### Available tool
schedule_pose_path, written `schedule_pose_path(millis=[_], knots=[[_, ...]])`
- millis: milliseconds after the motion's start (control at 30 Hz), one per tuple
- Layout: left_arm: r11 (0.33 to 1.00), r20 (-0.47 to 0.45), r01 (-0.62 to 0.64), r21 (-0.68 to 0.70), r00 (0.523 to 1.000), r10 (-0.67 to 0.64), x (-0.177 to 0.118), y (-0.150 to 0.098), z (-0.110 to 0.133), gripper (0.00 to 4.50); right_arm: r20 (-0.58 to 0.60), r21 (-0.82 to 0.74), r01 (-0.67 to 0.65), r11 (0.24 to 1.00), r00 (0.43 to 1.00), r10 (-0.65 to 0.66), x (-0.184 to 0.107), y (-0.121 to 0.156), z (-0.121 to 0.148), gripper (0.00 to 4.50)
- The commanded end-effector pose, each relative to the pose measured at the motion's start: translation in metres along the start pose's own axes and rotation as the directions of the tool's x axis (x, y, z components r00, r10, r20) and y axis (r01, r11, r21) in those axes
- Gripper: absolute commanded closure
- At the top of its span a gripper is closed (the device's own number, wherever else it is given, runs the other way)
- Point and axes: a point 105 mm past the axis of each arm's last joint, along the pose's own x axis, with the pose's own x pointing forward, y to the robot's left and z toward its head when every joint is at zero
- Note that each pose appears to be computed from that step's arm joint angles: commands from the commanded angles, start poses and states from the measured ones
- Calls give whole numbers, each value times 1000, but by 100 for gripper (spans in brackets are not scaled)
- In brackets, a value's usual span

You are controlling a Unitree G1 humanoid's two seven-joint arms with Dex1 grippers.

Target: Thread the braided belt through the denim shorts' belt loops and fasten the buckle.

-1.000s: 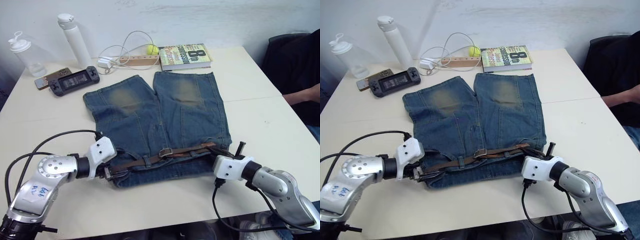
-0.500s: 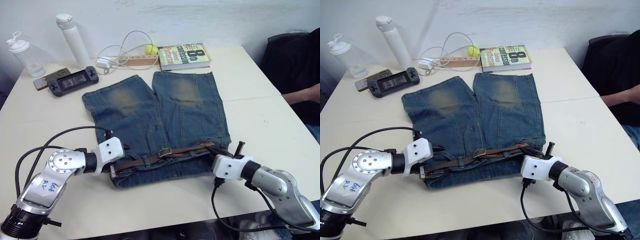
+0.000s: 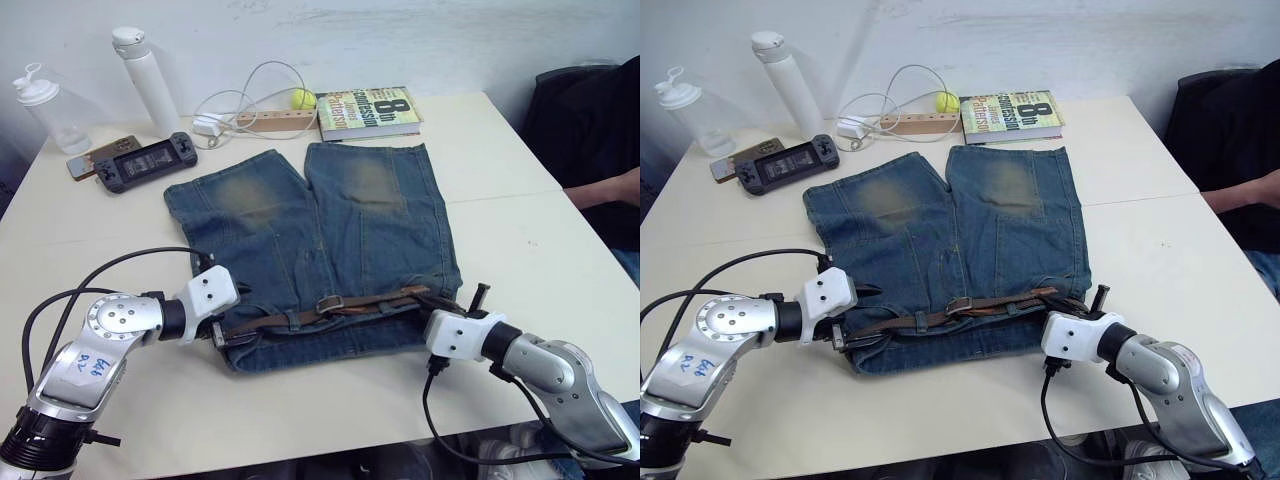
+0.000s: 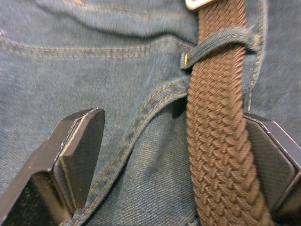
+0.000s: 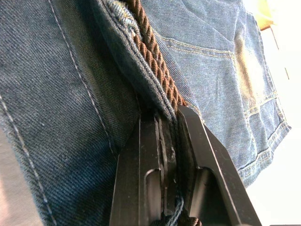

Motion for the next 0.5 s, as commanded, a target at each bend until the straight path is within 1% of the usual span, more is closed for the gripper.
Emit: schedule_pose_path(millis=[33, 267, 500], knots=[[998, 32, -25, 56, 999, 23, -5, 5, 13, 8, 35, -3, 23, 1000, 999, -23, -1, -4, 10, 450], [995, 43, -39, 92, 998, 36, -5, 9, 17, 8, 31, 4, 22, 1000, 999, -22, 0, -3, 9, 450], [980, -3, -81, 183, 997, 83, -3, 18, 10, 8, 31, 9, 24, 1000, 999, -24, 0, -3, 9, 450]])
